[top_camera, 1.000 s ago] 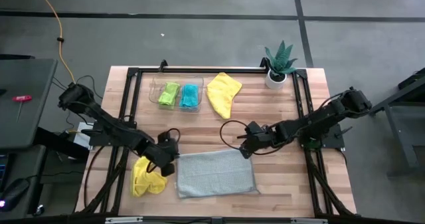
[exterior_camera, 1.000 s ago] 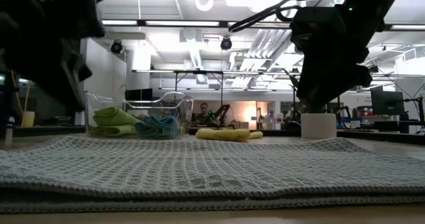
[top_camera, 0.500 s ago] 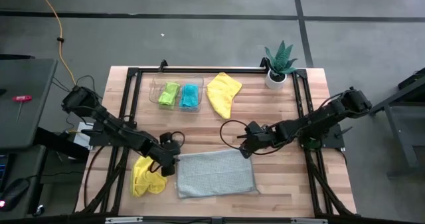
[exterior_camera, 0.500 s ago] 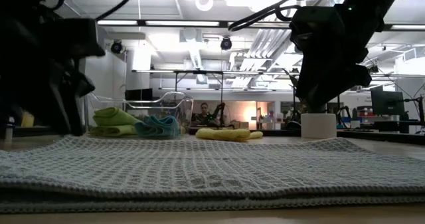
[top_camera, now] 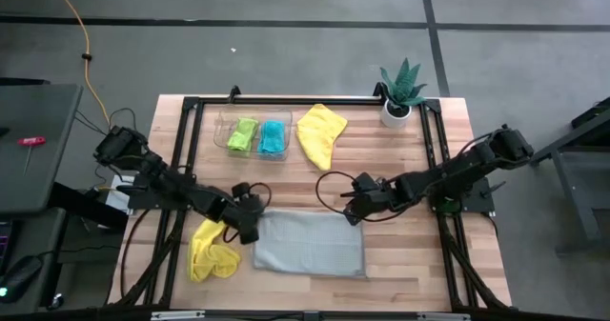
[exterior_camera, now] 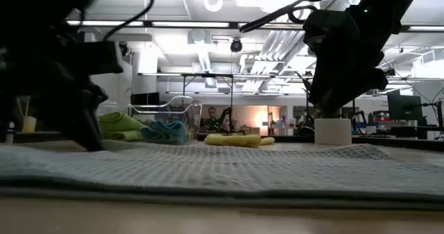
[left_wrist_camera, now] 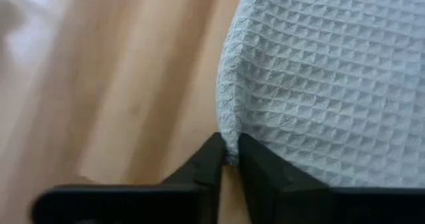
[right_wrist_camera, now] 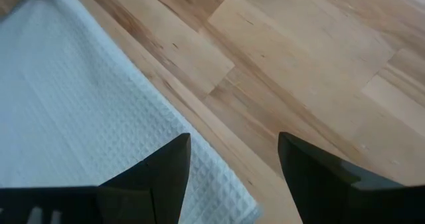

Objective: Fold microfiber towels
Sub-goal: Fold the gray towel

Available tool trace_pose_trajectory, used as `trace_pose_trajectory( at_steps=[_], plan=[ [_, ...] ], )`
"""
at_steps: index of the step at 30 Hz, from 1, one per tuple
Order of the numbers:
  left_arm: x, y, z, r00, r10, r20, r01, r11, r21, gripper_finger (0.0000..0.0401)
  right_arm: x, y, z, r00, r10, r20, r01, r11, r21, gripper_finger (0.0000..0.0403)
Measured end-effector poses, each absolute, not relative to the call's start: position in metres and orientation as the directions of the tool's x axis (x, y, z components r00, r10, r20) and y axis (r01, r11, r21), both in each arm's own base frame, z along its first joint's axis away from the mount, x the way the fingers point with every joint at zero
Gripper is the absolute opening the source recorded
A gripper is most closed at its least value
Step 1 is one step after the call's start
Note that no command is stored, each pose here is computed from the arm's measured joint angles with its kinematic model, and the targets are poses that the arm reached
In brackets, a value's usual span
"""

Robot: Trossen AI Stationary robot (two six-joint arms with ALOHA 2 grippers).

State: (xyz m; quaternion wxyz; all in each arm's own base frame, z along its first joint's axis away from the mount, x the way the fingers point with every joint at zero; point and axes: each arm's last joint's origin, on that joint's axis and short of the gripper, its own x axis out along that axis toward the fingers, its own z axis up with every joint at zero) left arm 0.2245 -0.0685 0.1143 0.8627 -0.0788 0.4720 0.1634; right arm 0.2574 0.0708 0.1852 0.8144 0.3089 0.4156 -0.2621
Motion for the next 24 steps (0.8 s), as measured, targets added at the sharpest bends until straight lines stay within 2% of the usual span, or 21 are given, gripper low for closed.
trace_pose_trajectory(
  at_steps=[2,8,15,20,24],
  plan=[
    [0.226,-0.062,0.114,0.491,0.222,-0.843,-0.363,0.931,0.034,0.001,0.258,0.068,0.185,0.514,-0.164,-0.842,0.682,0.673,0.285,0.022],
    [0.229,-0.043,0.114,0.457,0.259,-0.851,-0.383,0.921,0.075,0.002,0.261,0.056,0.185,0.496,-0.112,-0.861,0.586,0.775,0.237,0.022],
    [0.23,-0.038,0.114,0.446,0.226,-0.866,-0.379,0.924,0.046,0.0004,0.258,0.054,0.176,0.458,0.04,-0.888,0.342,0.914,0.218,0.022],
    [0.229,-0.042,0.114,0.449,0.223,-0.865,-0.391,0.92,0.034,0.0011,0.241,0.056,0.151,0.409,0.099,-0.907,0.346,0.903,0.255,0.022],
    [0.228,-0.044,0.113,0.452,0.234,-0.861,-0.419,0.908,0.027,0.0013,0.237,0.056,0.141,0.436,0.104,-0.894,0.383,0.877,0.289,0.022]
  ],
)
